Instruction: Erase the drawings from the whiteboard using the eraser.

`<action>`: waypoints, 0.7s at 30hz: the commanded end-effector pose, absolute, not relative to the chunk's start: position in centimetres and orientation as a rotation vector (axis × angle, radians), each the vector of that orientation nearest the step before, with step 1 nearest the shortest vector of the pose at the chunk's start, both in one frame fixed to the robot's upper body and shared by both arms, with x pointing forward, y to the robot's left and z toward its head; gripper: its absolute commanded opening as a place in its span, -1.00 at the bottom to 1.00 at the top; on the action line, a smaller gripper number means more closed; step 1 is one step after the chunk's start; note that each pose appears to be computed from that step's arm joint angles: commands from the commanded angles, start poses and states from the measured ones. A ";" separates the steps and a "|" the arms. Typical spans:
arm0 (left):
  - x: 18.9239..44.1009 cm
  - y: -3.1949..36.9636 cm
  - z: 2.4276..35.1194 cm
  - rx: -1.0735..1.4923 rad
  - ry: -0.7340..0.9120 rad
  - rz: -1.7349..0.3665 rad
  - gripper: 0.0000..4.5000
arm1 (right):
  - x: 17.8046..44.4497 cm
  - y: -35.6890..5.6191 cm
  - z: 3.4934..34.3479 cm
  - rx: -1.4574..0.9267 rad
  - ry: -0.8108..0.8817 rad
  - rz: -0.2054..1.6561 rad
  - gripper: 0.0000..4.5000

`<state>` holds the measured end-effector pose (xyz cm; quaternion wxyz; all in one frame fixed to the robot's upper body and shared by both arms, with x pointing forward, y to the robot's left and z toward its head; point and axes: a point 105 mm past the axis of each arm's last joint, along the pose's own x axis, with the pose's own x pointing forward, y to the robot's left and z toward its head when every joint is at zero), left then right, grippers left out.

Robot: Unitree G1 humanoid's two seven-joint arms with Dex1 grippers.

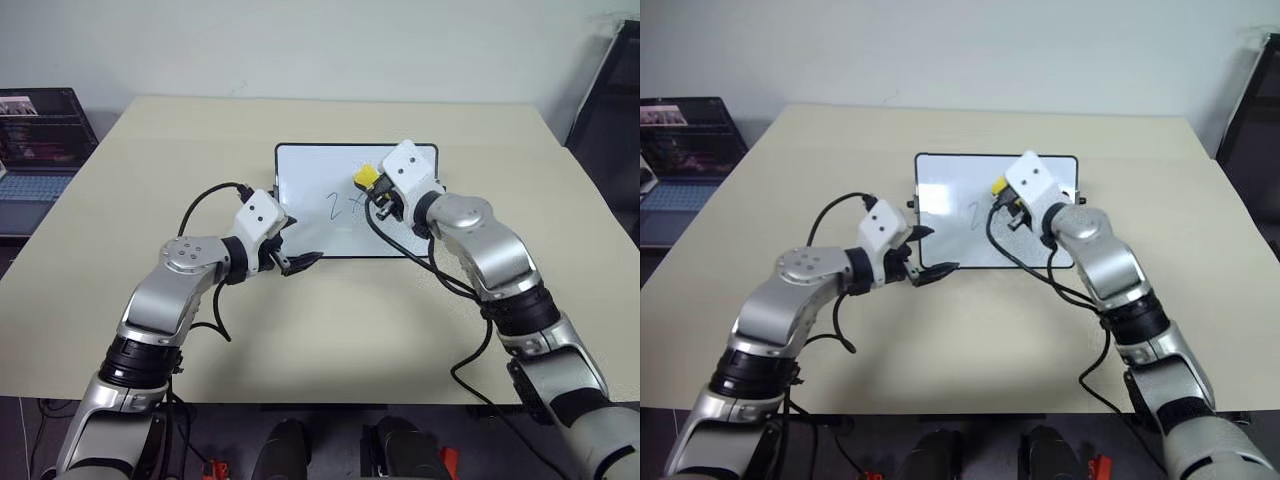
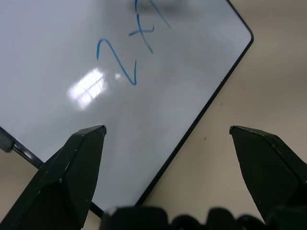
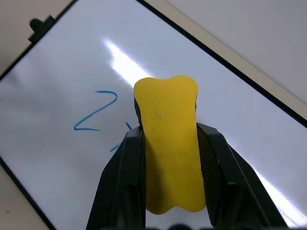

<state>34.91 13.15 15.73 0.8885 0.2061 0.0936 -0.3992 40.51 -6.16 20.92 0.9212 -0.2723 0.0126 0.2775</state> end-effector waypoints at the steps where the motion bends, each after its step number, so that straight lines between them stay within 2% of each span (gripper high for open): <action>1: 34.5 12.4 17.3 0.510 0.160 -0.833 1.00 | 41.0 -5.4 22.4 -0.639 -0.038 0.585 -0.50; 10: 33.9 11.3 17.8 0.528 0.176 -0.854 1.00 | 42.4 -6.7 21.0 -0.778 -0.007 0.548 -0.50; 16: 33.9 10.9 18.0 0.524 0.176 -0.878 1.00 | 42.3 -5.4 20.3 -0.802 -0.004 0.585 -0.50; 21: 33.9 11.1 18.0 0.524 0.180 -0.878 1.00 | 42.5 -7.7 19.2 -0.832 0.043 0.551 -0.50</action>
